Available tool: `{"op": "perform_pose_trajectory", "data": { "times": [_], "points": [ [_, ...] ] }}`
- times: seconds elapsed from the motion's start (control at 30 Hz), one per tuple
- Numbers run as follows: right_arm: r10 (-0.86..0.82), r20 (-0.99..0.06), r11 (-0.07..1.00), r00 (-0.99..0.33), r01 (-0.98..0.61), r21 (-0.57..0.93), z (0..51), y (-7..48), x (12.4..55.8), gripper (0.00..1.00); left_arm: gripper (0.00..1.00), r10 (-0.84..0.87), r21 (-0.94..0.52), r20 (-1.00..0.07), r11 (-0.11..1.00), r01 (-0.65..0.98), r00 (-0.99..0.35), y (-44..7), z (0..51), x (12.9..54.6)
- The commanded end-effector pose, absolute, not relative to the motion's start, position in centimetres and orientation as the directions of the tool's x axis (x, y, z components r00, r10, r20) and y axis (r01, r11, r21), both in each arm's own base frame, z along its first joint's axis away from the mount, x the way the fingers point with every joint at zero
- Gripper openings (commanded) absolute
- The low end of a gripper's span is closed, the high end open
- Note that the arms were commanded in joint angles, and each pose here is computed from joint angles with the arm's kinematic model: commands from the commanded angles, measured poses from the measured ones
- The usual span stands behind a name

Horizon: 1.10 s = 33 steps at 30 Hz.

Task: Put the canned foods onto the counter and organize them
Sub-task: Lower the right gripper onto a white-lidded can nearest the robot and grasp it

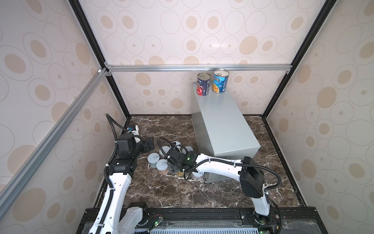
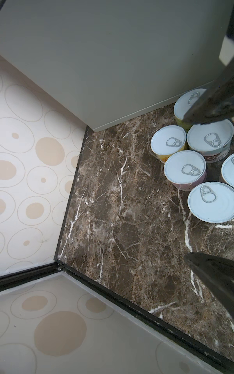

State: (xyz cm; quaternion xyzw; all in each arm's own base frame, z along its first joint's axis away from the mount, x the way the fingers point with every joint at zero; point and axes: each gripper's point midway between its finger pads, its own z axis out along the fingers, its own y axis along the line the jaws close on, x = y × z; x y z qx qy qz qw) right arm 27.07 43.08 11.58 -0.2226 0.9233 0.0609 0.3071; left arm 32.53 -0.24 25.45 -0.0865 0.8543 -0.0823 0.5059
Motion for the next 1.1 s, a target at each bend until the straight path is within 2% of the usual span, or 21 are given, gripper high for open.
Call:
{"op": "perform_pose_trajectory", "data": {
  "times": [0.0,0.27,0.43,0.6,0.87,1.07],
  "points": [
    [-0.355,-0.54,0.906,-0.763,-0.423,0.002,9.0,42.9,26.5,1.0,0.98,-0.25,-0.258,-0.858,0.965,-0.045,-0.448,-0.6,26.3,33.0],
    [-0.375,-0.499,0.903,-0.781,-0.429,-0.008,7.3,42.8,26.1,1.0,0.98,-0.256,-0.271,-0.851,0.962,-0.032,-0.458,-0.9,25.9,33.7],
    [-0.391,-0.487,0.897,-0.781,-0.443,-0.008,6.9,43.1,26.0,0.96,0.98,-0.255,-0.271,-0.851,0.962,-0.032,-0.459,-0.9,25.9,34.2],
    [-0.404,-0.505,0.891,-0.762,-0.453,-0.029,7.9,43.1,26.4,0.85,0.98,-0.26,-0.285,-0.851,0.959,-0.014,-0.457,-1.2,26.0,34.7],
    [-0.434,-0.563,0.873,-0.704,-0.483,-0.068,10.5,43.1,27.0,0.6,0.98,-0.24,-0.295,-0.857,0.954,0.052,-0.455,-2.2,26.7,35.1],
    [-0.517,-0.623,0.811,-0.587,-0.568,-0.139,15.1,44.6,26.0,0.52,0.98,-0.247,-0.306,-0.859,0.95,0.064,-0.448,-2.4,27.4,35.2]
  ]
}}
